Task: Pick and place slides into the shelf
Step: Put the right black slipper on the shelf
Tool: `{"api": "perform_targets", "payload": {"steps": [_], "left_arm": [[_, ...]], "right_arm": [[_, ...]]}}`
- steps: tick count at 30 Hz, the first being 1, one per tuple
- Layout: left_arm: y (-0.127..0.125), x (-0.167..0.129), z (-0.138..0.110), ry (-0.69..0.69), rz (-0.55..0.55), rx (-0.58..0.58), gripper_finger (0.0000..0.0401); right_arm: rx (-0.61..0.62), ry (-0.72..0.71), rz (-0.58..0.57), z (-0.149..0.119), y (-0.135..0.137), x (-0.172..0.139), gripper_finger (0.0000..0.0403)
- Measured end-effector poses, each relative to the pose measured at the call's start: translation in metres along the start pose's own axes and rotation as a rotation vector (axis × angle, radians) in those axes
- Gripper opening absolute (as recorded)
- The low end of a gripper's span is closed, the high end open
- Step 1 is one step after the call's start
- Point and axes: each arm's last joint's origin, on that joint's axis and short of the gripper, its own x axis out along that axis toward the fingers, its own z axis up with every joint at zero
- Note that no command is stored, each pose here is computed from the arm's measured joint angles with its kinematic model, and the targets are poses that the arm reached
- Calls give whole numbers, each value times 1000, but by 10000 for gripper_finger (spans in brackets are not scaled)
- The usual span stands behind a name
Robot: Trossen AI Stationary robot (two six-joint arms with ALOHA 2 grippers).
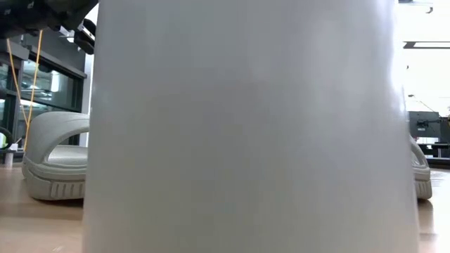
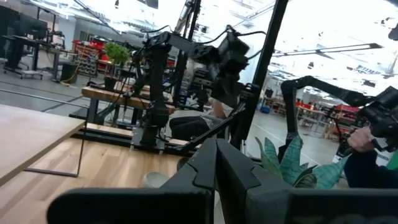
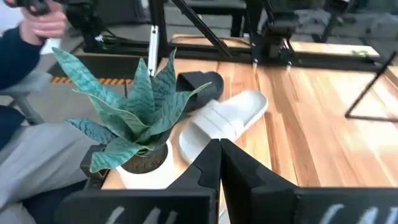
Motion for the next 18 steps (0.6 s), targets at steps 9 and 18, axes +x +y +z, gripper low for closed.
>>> {"api": "perform_targets", "payload": {"steps": [9, 18], "left_arm": [[0, 0, 0, 1, 0, 0, 1], [0, 0, 0, 4, 2, -2, 1]], "right_arm": [[-16, 115, -84, 16, 37, 7, 0], [16, 355, -219, 18, 59, 16, 0]]}}
